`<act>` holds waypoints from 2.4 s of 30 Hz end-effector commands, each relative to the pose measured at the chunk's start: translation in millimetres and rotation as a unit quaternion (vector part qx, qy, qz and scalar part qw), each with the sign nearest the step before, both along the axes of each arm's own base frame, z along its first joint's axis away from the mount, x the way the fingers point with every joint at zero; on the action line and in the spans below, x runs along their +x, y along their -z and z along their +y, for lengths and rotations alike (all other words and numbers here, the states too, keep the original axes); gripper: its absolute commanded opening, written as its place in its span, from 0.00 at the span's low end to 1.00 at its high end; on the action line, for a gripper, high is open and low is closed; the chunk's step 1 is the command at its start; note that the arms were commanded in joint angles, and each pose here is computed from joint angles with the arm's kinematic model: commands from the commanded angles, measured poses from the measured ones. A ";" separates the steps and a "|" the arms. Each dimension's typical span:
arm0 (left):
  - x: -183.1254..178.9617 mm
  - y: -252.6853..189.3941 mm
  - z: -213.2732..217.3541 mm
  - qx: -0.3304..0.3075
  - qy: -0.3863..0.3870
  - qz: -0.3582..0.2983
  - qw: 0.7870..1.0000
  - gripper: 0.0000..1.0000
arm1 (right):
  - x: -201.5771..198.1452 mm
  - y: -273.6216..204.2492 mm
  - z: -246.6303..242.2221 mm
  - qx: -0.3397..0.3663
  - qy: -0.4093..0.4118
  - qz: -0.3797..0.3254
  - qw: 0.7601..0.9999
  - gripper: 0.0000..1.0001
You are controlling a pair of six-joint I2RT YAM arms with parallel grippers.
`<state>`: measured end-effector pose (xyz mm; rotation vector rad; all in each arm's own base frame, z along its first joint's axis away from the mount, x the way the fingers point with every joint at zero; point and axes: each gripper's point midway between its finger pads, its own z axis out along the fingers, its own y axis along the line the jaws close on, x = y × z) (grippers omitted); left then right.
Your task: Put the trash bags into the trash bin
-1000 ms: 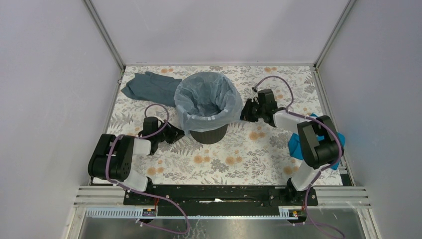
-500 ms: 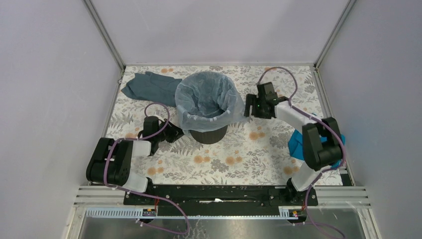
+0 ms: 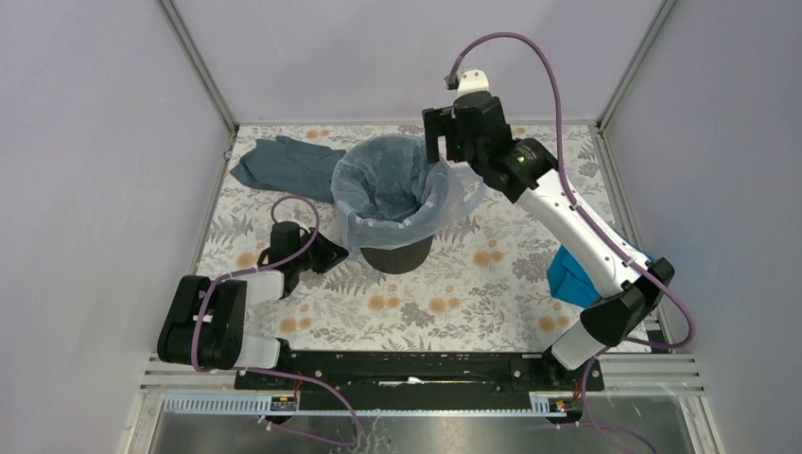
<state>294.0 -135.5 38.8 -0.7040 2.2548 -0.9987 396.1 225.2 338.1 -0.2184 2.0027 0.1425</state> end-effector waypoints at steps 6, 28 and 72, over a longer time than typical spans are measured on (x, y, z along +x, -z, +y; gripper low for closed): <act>6.0 -13.6 3.0 0.017 0.001 -0.030 0.999 0.11 | -33.0 125.1 -45.8 -0.015 0.040 0.075 0.996 0.97; 3.6 -47.8 5.6 0.033 0.011 -0.069 0.997 0.32 | -30.9 7.1 -13.6 0.034 -0.031 0.048 0.998 1.00; -4.1 -92.3 -25.1 0.040 0.048 -0.119 0.991 0.51 | 7.8 134.6 88.2 -0.066 -0.060 0.054 0.994 1.00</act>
